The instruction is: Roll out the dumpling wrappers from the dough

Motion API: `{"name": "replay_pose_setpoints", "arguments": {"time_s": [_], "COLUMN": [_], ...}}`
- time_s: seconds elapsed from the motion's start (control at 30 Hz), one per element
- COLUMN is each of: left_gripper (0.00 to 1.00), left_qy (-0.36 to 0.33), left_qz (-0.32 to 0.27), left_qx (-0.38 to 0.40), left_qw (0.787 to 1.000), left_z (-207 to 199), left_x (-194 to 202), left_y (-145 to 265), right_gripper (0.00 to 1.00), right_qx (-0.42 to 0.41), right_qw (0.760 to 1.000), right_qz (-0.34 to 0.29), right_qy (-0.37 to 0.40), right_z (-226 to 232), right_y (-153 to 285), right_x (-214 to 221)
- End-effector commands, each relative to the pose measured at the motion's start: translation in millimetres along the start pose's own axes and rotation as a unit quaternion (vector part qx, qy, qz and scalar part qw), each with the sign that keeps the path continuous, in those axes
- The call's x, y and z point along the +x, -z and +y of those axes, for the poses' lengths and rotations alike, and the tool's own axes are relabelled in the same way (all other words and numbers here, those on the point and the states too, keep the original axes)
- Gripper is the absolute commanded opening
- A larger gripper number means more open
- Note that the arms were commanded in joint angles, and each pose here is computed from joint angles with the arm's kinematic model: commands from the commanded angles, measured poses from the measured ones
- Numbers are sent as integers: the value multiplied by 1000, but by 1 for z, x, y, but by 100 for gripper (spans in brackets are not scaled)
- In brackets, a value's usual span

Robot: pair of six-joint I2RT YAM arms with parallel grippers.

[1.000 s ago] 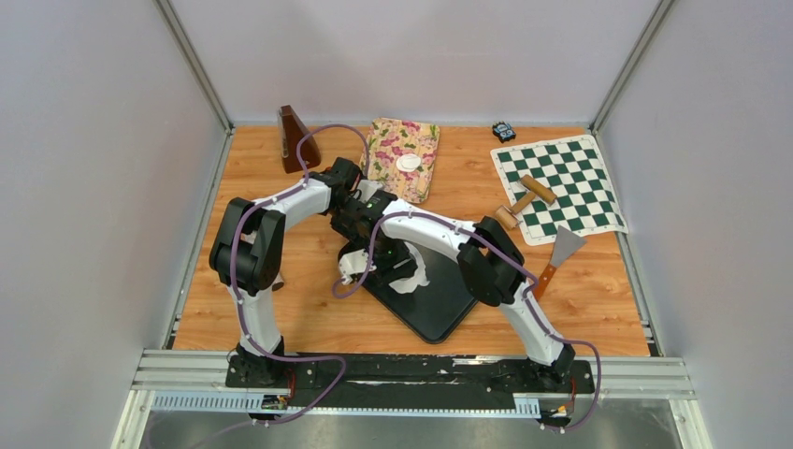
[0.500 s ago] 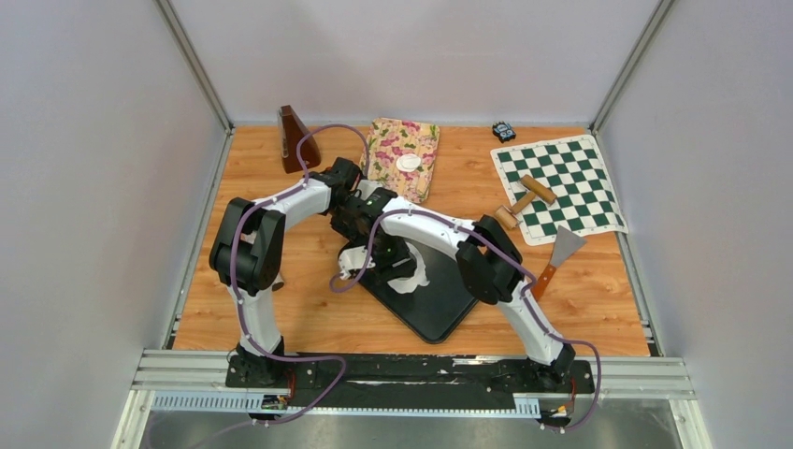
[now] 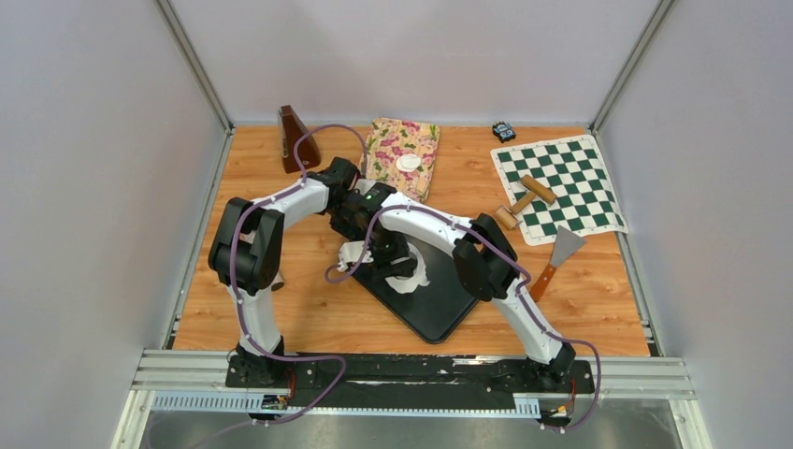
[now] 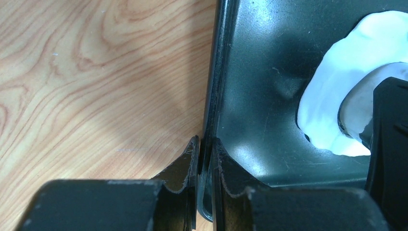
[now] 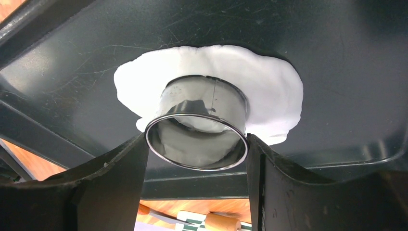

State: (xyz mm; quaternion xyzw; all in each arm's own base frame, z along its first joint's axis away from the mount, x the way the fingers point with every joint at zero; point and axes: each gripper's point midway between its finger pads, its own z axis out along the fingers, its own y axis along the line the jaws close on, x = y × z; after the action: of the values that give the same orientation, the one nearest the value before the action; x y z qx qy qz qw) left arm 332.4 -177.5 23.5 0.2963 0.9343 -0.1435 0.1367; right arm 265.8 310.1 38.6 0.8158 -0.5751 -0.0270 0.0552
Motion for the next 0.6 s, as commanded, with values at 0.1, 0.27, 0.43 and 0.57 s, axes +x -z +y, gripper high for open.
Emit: {"name": "replay_pose_setpoints", "arguments": {"time_s": [0.1,0.27,0.43,0.57], "left_gripper": [0,0,0,0], "left_qy": [-12,-15,-16,-17], "left_qz": [-32,-32,-31,-30], "left_qx": [-18,-15,-14,-14], "left_qw": [999,999,999,999], "left_z": [-8,-10,-11,-12], "left_x": [-15,-16,-16,-15], "left_y": [15,15,14,14], "right_gripper": [0,0,0,0], "right_qx": [-63,-56,-64,-75], "right_qw": [997,997,996,996], "right_qz": [13,0,-25,-35], "right_qy": [-47,-51,-52,-27], "right_z": [1,-5,-2,7], "right_y": [-58,-56,-52,-51], "right_x": [2,-6,-17,-16]}}
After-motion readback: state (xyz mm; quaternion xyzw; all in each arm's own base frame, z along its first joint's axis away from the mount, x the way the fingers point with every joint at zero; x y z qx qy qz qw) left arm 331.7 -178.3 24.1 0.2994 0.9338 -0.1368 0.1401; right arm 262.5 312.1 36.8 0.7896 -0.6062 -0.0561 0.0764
